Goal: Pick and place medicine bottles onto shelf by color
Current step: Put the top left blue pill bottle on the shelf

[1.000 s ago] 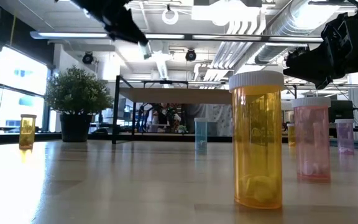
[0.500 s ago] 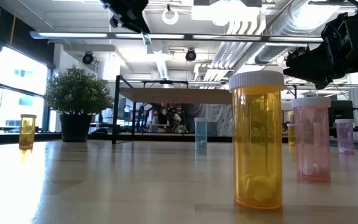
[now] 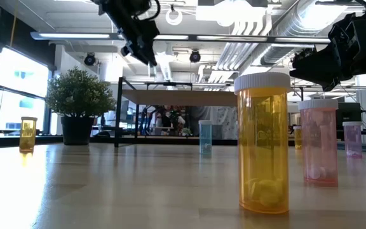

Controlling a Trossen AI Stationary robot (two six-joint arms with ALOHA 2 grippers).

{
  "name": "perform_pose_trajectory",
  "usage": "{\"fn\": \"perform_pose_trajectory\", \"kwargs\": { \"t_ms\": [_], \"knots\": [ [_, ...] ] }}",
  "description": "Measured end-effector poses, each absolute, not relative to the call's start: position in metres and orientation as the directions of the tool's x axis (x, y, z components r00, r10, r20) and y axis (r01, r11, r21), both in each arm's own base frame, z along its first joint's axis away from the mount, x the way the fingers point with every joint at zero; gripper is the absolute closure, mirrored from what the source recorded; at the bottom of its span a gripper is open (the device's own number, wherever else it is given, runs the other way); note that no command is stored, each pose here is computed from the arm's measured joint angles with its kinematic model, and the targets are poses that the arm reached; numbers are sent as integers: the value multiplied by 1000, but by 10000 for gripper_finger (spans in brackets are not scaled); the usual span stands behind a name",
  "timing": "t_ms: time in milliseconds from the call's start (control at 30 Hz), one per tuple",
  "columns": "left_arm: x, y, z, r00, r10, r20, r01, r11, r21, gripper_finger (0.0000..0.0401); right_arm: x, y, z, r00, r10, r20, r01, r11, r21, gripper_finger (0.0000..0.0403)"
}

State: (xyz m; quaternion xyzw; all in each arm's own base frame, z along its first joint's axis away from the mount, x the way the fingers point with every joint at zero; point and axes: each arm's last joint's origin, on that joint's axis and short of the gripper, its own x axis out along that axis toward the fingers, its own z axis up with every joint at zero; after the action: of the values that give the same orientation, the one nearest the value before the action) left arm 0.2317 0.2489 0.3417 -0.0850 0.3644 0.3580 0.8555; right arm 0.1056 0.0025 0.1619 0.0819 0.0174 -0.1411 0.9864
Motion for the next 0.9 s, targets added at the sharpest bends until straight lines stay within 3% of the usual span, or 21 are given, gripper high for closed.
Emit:
{"fn": "perform_pose_trajectory", "kwargs": {
  "t_ms": [333,900],
  "knots": [
    [242,266,307,363,528,-768,-735,669,113,293,106,2,162,960,-276,-57,281,947,157,235],
    [248,272,293,338,504,-795,-754,651,92,293,106,2,162,960,-275,-57,281,947,157,235]
  ]
}}
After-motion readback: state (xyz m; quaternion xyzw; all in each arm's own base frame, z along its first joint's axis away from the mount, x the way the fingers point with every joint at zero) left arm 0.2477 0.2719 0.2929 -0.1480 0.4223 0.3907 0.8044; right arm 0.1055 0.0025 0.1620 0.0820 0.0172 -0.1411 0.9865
